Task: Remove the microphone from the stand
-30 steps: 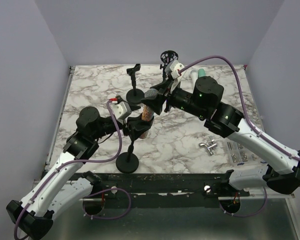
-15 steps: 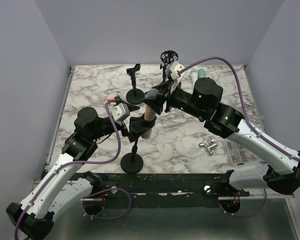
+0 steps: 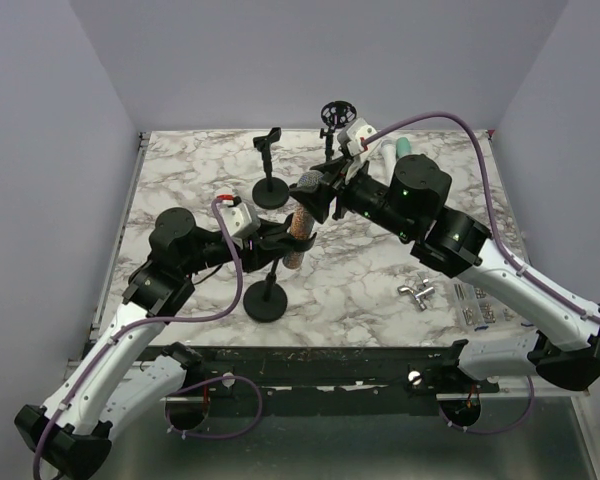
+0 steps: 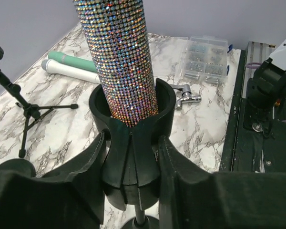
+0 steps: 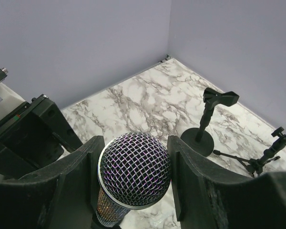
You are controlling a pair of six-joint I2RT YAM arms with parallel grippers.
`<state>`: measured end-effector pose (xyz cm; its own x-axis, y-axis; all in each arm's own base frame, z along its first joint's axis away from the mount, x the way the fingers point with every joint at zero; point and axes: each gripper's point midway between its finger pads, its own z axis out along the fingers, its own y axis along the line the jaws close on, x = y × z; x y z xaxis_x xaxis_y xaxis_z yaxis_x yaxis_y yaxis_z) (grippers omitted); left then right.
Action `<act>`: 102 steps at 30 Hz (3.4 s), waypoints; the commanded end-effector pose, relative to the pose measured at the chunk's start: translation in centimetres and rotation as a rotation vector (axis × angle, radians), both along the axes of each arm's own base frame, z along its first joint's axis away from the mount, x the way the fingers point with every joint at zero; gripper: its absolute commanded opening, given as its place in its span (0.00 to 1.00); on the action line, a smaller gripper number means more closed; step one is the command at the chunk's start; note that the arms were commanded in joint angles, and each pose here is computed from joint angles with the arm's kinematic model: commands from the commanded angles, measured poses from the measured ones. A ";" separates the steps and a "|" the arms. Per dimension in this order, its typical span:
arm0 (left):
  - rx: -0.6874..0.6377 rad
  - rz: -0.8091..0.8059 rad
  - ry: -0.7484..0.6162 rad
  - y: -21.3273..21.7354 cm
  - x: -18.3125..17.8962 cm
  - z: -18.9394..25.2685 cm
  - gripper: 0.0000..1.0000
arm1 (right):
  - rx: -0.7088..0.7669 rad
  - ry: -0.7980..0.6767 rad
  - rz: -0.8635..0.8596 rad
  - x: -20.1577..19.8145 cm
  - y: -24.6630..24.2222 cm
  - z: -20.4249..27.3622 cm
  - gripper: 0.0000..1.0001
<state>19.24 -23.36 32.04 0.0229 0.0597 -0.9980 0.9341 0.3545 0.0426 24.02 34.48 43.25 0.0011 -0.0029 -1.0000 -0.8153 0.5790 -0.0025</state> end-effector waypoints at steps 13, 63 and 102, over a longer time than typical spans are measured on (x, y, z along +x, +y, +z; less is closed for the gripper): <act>-0.023 0.068 -0.035 0.8 2.2 1.0 0.00 | 0.060 -0.206 -0.282 2.3 -5.8 8.5 0.01; -0.015 0.028 0.043 -0.1 2.4 0.1 0.00 | 0.087 -0.184 -0.210 2.2 -3.8 8.7 0.01; -0.139 0.198 -0.082 2.5 2.3 3.0 0.98 | -0.351 0.251 -1.150 16.3 -25.4 -16.3 0.01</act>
